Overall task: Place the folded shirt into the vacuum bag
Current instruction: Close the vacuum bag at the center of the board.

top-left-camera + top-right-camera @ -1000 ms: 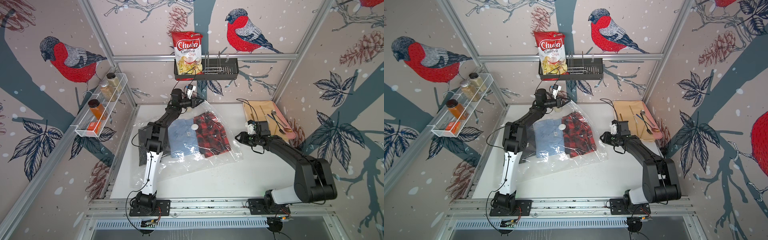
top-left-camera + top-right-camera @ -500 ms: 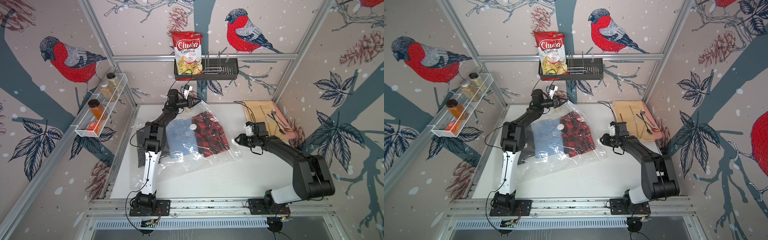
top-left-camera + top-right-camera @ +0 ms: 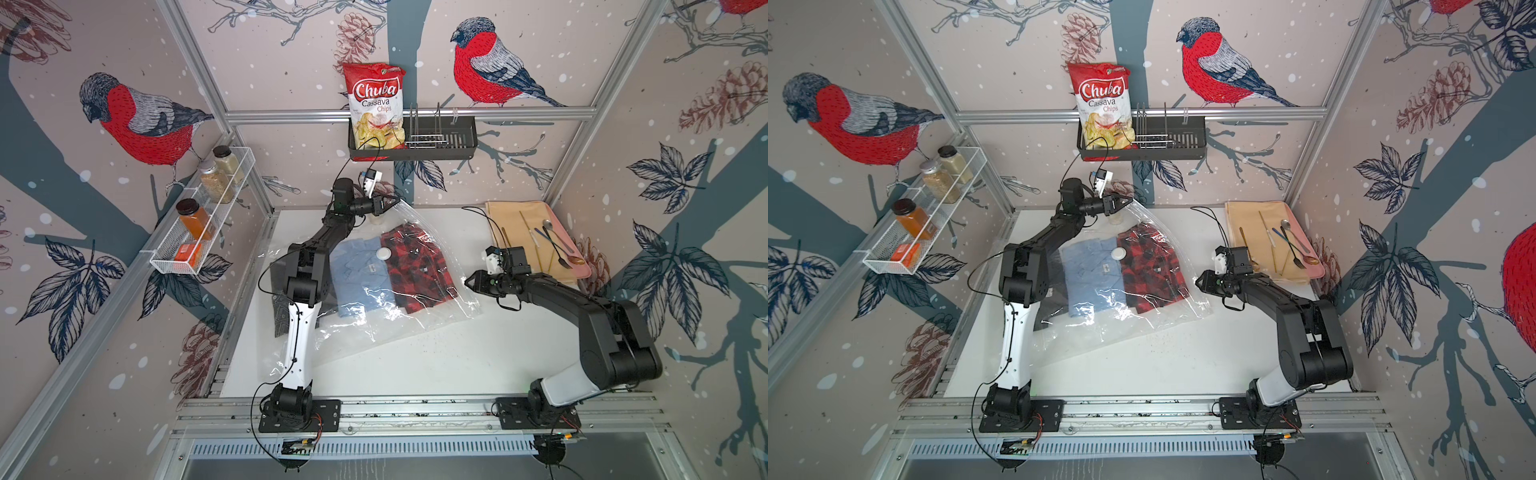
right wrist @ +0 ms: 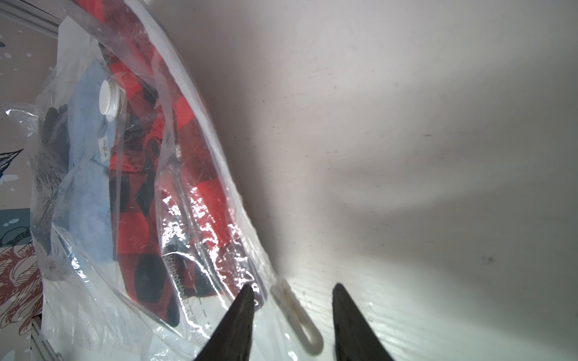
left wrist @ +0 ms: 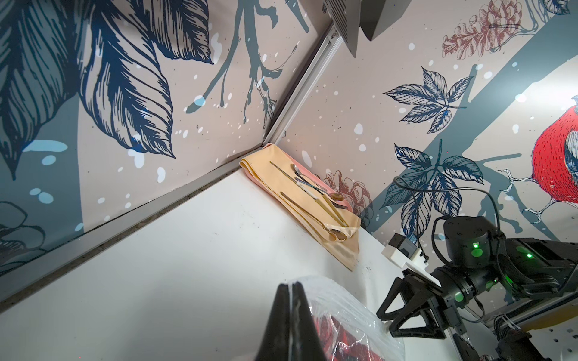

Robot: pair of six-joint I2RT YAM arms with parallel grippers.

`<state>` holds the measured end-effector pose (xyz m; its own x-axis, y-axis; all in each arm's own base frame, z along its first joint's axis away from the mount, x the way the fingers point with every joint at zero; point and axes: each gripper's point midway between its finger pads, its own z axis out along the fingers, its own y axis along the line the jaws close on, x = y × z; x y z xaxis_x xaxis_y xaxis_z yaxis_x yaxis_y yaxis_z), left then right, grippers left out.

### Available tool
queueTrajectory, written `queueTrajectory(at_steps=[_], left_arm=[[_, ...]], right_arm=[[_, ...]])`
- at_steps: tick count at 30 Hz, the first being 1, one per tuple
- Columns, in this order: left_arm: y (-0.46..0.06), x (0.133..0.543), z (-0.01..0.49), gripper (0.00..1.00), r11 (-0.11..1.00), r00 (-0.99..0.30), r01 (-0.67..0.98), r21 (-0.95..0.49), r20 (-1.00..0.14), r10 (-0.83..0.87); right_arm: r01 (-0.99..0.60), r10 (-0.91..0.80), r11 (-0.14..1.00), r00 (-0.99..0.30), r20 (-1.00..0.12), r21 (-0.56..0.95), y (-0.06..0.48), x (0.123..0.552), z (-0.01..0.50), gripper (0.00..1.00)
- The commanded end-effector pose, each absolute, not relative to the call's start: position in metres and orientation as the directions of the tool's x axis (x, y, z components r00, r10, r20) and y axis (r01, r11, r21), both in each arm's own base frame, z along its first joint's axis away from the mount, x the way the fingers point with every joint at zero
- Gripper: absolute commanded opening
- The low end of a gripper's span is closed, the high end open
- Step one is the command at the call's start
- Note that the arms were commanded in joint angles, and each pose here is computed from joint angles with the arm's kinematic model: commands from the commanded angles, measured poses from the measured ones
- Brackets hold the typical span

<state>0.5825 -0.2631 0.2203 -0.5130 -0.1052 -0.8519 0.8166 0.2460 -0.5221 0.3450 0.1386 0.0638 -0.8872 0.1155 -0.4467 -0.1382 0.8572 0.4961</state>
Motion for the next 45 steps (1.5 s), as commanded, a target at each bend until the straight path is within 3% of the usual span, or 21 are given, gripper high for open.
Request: queueTrajectory(at_steps=[1,9,19,34,45], left_arm=[[-0.261,0.579,0.232,0.00,0.226,-0.472,0.846,-0.484,-0.875,-0.106],[-0.261,0.579,0.233,0.00,0.224,-0.472,0.846,-0.484,-0.875,-0.107],[-0.260,0.581,0.231,0.00,0.229,-0.476,0.842,-0.488,-0.873,-0.109],[-0.260,0.587,0.238,0.00,0.239,-0.473,0.839,-0.488,-0.873,-0.120],[-0.259,0.599,0.231,0.00,0.279,-0.481,0.820,-0.500,-0.866,-0.137]], right_arm=[[-0.138,0.143,0.854,-0.865,-0.481,0.501,0.134,0.354,0.069,0.43],[-0.220,0.113,0.759,-0.882,-0.458,0.612,0.158,0.348,0.073,0.33],[-0.223,0.107,0.743,-0.891,-0.441,0.631,0.162,0.343,0.069,0.15],[-0.201,-0.008,0.875,-0.916,-0.401,0.441,0.165,0.338,0.042,0.08],[-0.202,-0.062,0.904,-0.934,-0.351,0.377,0.170,0.317,0.026,0.07]])
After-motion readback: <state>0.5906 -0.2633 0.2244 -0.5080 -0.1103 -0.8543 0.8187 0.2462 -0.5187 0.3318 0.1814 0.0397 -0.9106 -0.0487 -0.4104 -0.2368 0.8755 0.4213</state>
